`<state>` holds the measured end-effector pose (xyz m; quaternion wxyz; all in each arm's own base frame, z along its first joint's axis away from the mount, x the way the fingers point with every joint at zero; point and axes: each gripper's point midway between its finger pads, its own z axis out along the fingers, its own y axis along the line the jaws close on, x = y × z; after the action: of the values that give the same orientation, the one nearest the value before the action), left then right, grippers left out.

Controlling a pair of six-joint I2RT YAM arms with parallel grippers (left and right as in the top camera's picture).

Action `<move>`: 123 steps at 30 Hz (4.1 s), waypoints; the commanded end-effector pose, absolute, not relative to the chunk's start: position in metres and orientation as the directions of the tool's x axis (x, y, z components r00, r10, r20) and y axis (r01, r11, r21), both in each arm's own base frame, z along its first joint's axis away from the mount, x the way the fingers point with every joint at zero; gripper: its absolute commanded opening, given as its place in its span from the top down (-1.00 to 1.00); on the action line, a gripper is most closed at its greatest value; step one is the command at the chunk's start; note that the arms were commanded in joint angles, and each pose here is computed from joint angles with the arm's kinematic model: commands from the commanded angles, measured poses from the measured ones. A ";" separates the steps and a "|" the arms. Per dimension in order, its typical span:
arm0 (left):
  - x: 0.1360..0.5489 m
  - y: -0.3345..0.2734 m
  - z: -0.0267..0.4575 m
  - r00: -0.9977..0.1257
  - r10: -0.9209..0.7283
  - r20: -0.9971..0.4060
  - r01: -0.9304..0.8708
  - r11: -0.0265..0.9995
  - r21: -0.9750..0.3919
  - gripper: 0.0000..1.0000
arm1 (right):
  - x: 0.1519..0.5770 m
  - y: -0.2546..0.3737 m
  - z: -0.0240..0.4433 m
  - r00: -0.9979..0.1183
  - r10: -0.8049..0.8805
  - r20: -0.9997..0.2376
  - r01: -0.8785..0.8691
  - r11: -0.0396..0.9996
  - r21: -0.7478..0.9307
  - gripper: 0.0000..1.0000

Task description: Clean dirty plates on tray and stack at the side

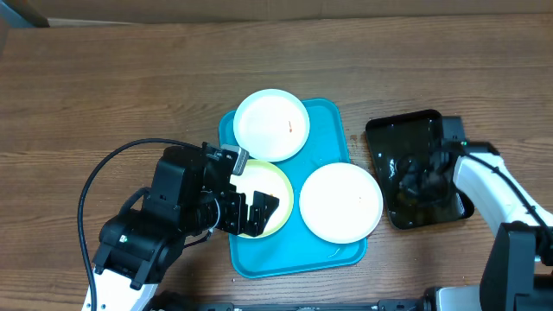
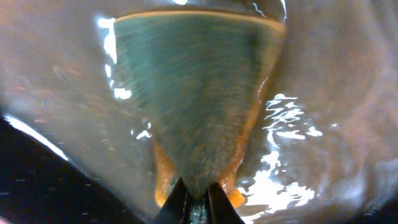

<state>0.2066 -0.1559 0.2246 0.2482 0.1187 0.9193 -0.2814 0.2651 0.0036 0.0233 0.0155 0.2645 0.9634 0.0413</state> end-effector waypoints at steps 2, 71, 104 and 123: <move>0.205 -0.165 0.238 -0.817 0.114 -0.565 0.431 0.772 -0.467 -1.00 | 0.303 -0.005 0.069 -0.897 0.412 -0.159 0.399 0.911 0.107 0.62; 0.204 -0.194 0.209 -0.830 0.248 -0.500 0.484 0.765 -0.425 -0.86 | 0.293 -0.004 0.065 -0.870 0.467 -0.158 0.449 0.883 0.136 -0.16; 0.247 -0.224 0.103 -0.941 0.191 -0.280 0.274 0.916 -0.293 -0.53 | 0.299 -0.011 0.088 -0.826 0.485 -0.287 0.457 0.874 0.162 0.92; 0.240 -0.231 0.105 -0.945 0.202 -0.258 0.284 0.898 -0.337 -0.56 | 0.291 -0.012 0.024 -0.850 0.486 -0.202 0.474 0.874 0.107 0.07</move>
<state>0.2370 -0.2239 0.0983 0.1031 0.1275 0.9708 -0.1752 0.2885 -0.0105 0.0241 0.1074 0.2480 0.9623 0.0295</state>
